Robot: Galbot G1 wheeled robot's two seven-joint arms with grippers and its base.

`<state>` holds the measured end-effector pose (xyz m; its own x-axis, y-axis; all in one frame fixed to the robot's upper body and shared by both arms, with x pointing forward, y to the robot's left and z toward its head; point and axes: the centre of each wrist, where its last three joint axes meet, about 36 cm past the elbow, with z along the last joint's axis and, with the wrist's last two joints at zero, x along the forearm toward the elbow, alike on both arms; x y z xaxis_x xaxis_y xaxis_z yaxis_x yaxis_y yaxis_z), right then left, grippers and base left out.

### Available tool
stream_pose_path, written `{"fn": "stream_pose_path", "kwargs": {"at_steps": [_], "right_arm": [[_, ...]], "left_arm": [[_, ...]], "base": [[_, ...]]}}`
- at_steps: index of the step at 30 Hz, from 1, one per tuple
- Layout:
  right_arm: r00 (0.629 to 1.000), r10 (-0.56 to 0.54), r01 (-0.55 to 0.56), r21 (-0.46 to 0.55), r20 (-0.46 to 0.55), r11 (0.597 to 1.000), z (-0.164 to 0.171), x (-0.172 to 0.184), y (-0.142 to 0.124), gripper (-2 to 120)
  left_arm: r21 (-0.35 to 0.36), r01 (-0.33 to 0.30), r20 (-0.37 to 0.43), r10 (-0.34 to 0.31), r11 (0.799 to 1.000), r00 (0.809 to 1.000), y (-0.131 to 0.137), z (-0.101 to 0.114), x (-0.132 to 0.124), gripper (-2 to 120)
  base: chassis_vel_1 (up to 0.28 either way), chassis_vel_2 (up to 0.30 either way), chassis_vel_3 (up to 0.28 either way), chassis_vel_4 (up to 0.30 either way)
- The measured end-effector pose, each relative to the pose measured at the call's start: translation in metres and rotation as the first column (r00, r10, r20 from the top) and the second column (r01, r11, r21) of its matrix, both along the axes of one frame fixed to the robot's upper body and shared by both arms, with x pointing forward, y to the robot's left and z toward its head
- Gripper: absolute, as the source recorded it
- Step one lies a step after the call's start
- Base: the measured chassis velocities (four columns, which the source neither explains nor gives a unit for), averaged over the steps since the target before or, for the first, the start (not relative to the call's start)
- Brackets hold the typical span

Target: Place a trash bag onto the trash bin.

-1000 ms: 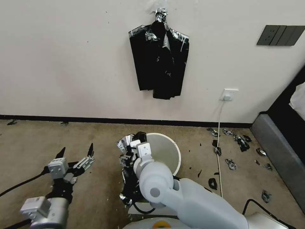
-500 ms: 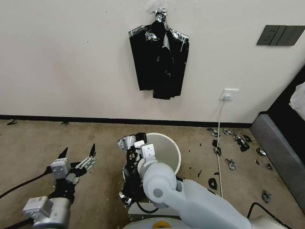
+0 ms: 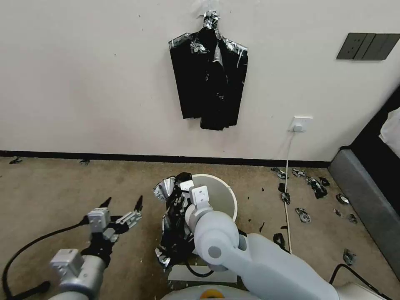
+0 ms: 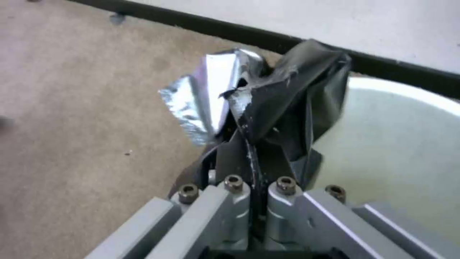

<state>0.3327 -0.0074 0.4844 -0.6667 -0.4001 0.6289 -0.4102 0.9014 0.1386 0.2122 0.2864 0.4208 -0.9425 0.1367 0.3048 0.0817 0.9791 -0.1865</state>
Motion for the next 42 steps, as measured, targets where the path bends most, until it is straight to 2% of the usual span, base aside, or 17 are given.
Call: {"fn": "stream_pose_path", "kwargs": {"at_steps": [2,3,5,11,17,22,30,36,42], "right_arm": [[1.000,0.015,-0.015,0.005,0.012,1.000,0.005,-0.002,-0.001,0],[1.000,0.015,-0.015,0.005,0.012,1.000,0.005,-0.002,-0.001,0],[0.999,0.023,-0.023,0.007,0.024,1.000,0.009,-0.003,-0.003,0],[0.998,0.041,-0.041,-0.007,0.037,0.999,0.014,-0.005,-0.012,0],[0.998,0.049,-0.048,-0.021,0.027,0.999,0.011,-0.007,-0.017,0],[0.998,0.054,-0.053,-0.027,0.023,0.998,0.009,-0.008,-0.020,0],[0.998,0.056,-0.055,-0.027,0.020,0.998,0.008,-0.008,-0.020,0],[0.998,0.056,-0.056,-0.026,0.019,0.998,0.008,-0.010,-0.023,0],[0.998,0.055,-0.054,-0.025,0.022,0.998,0.006,-0.016,-0.029,0]], "left_arm": [[-0.047,0.048,-0.038,-0.050,0.998,0.998,0.002,-0.007,0.007,100],[-0.047,0.048,-0.038,-0.050,0.998,0.998,0.002,-0.007,0.007,100],[-0.106,0.073,-0.069,-0.081,0.992,0.994,0.001,-0.016,0.015,100],[-0.195,0.095,-0.095,-0.115,0.976,0.989,0.000,-0.036,0.043,100],[-0.257,0.120,-0.093,-0.148,0.959,0.985,-0.007,-0.044,0.067,100],[-0.286,0.150,-0.106,-0.187,0.946,0.977,-0.016,-0.048,0.083,100],[-0.287,0.166,-0.160,-0.218,0.943,0.963,-0.016,-0.048,0.095,97],[-0.310,0.189,-0.212,-0.261,0.932,0.942,-0.015,-0.045,0.109,93],[-0.307,0.201,-0.273,-0.288,0.930,0.918,-0.017,-0.045,0.121,89]], "base": [[0.000,0.000,0.000,0.000],[0.000,0.000,0.000,0.000],[0.000,0.000,0.000,0.000],[0.000,0.000,0.000,0.000],[0.000,0.000,0.000,0.000],[0.000,0.000,0.000,0.000],[0.000,0.000,0.000,0.000],[0.000,0.000,0.000,0.000],[0.000,0.000,0.000,0.000]]}}
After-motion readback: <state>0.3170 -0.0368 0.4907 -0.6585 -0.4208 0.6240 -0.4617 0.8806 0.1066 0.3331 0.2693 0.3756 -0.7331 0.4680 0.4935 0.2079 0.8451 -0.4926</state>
